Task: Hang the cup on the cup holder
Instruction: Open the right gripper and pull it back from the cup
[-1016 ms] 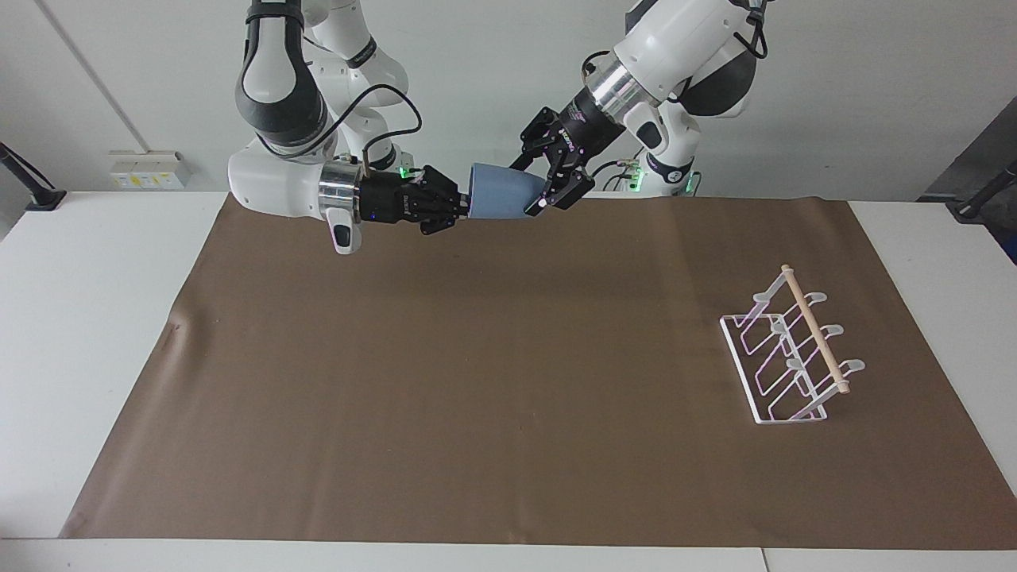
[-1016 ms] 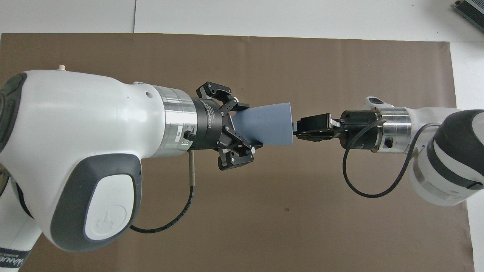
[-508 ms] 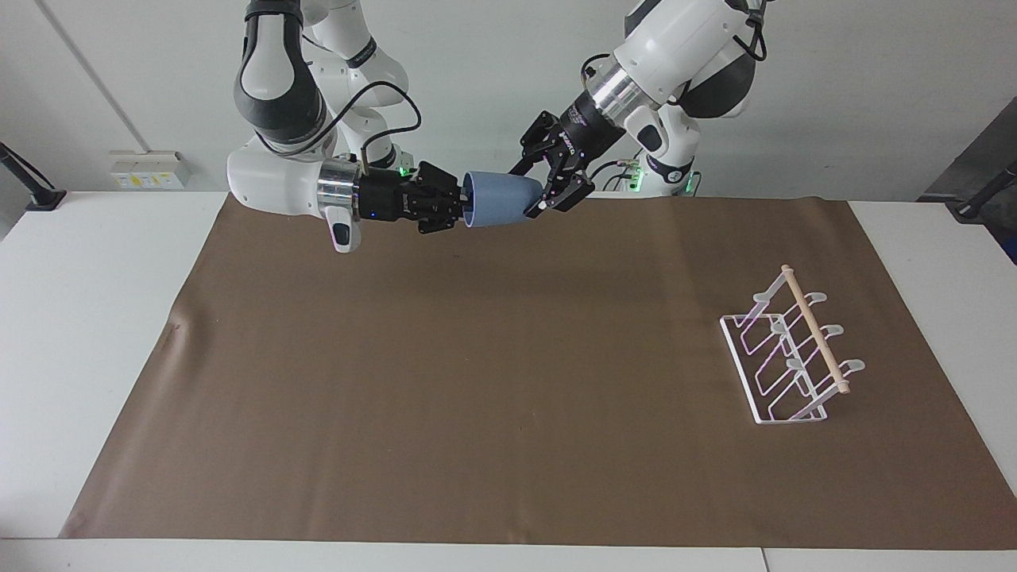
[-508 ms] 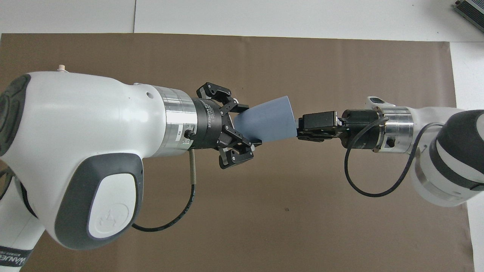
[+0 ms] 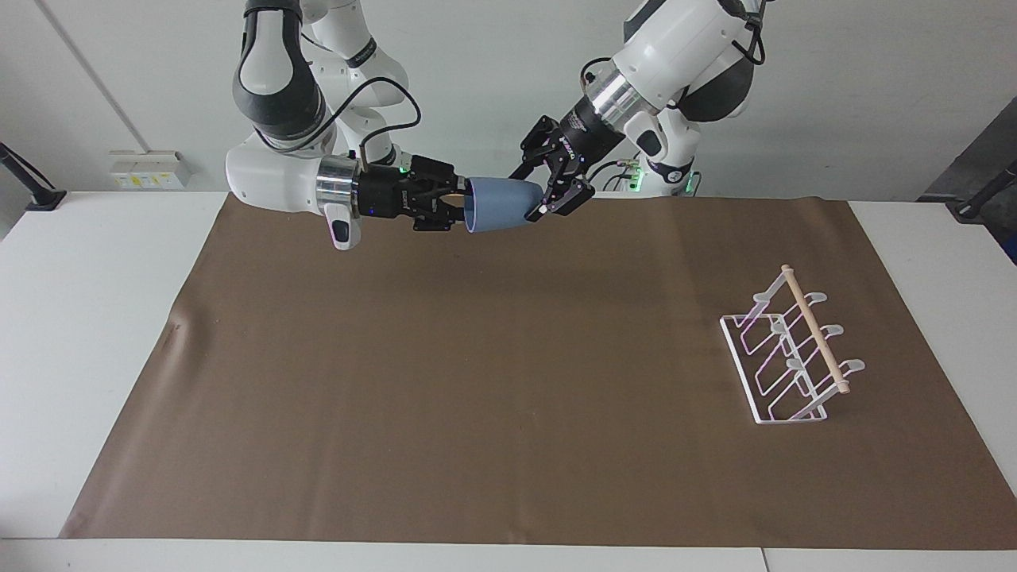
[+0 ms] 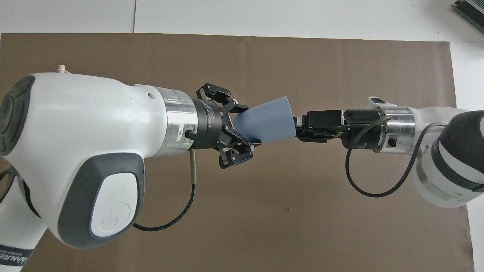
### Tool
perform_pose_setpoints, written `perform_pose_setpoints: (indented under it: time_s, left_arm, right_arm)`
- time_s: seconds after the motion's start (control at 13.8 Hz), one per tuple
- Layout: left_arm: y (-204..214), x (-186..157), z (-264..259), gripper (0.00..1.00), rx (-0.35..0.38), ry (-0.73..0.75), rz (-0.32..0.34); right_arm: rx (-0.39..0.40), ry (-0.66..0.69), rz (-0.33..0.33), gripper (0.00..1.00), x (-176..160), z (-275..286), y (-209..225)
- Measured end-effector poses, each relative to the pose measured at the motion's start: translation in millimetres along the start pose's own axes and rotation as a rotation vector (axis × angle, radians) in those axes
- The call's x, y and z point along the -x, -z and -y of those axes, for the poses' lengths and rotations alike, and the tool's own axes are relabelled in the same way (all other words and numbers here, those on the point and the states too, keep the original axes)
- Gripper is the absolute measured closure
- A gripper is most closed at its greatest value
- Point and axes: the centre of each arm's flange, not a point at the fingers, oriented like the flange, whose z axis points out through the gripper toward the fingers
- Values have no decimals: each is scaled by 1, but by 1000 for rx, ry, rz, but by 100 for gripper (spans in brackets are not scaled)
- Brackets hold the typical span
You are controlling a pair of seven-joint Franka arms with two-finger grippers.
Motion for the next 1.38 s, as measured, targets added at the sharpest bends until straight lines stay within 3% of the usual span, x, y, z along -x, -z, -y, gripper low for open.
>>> perform_pose_setpoints:
  time_s: [0.29,0.51,0.65,0.8,0.87,1.02,1.16,1.38]
  left_arm:
    - [-1,-1,0,28,0,1,-2]
    - [-1,-2,-2,28,15,-16,-21]
    - [0,-4,-3,28,36,-39,-45]
    - [0,-5,-4,30,52,-67,-65]
    - [1,-6,-6,30,55,-82,-71]
    - [4,-12,-12,31,52,-112,-85]
    - [9,-21,-21,31,45,-128,-101]
    - [12,-25,-25,31,40,-138,-110]
  right_arm:
    - [8,2,-7,34,-2,0,6]
    - [59,12,-12,33,-4,-5,19]
    - [122,27,-5,28,-6,-10,29]
    - [207,62,2,9,-9,-7,43]
    - [257,87,6,9,-10,-3,50]
    - [365,146,20,0,-13,9,62]
    - [455,188,27,0,-15,17,74]
    - [505,210,20,0,-17,23,85]
